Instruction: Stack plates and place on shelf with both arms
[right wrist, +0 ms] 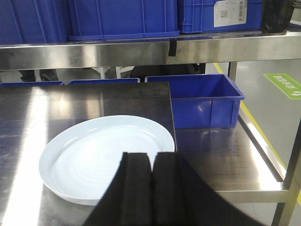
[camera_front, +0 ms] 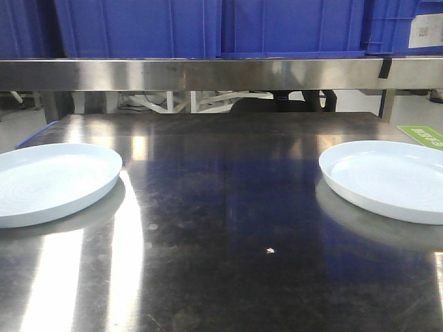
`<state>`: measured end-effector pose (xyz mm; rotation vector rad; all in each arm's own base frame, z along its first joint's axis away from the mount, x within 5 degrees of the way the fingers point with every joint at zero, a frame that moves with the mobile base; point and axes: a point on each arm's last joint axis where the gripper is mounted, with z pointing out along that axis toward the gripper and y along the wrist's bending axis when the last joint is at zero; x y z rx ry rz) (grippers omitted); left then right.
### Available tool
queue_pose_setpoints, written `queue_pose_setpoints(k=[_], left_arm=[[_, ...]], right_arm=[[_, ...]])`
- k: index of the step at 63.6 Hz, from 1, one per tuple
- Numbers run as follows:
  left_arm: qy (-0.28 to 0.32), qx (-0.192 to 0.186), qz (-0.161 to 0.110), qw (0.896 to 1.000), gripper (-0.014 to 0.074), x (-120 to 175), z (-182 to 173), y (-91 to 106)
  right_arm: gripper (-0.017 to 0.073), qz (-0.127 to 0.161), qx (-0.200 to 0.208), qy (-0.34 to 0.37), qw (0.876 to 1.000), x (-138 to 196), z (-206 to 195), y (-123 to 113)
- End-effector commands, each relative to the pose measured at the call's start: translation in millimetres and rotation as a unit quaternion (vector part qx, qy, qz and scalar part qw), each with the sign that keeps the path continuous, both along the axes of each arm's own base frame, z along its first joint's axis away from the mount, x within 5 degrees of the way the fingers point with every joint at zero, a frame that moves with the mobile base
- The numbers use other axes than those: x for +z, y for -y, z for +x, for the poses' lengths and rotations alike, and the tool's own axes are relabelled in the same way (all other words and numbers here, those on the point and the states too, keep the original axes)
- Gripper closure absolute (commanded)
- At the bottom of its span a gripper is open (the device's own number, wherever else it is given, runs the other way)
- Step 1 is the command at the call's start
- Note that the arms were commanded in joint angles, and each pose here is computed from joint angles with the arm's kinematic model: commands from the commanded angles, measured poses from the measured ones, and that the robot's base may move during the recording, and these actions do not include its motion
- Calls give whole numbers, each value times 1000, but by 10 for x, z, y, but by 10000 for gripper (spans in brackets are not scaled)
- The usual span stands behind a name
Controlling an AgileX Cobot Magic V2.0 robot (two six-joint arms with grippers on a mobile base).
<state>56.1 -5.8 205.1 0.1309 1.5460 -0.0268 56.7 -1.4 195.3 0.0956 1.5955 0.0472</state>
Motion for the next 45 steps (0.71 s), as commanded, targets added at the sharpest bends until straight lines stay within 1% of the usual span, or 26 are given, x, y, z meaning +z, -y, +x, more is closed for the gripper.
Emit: queue_pose_setpoints(k=[1,45], left_arm=[[51,1,-10,999,513,75,-22,-4],[54,1,-11,998,513,81,-23,-5]], right_arm=[[510,-7,-6,52,999,87,-15,9],[510,-7,-6,52,999,87,-15,9]])
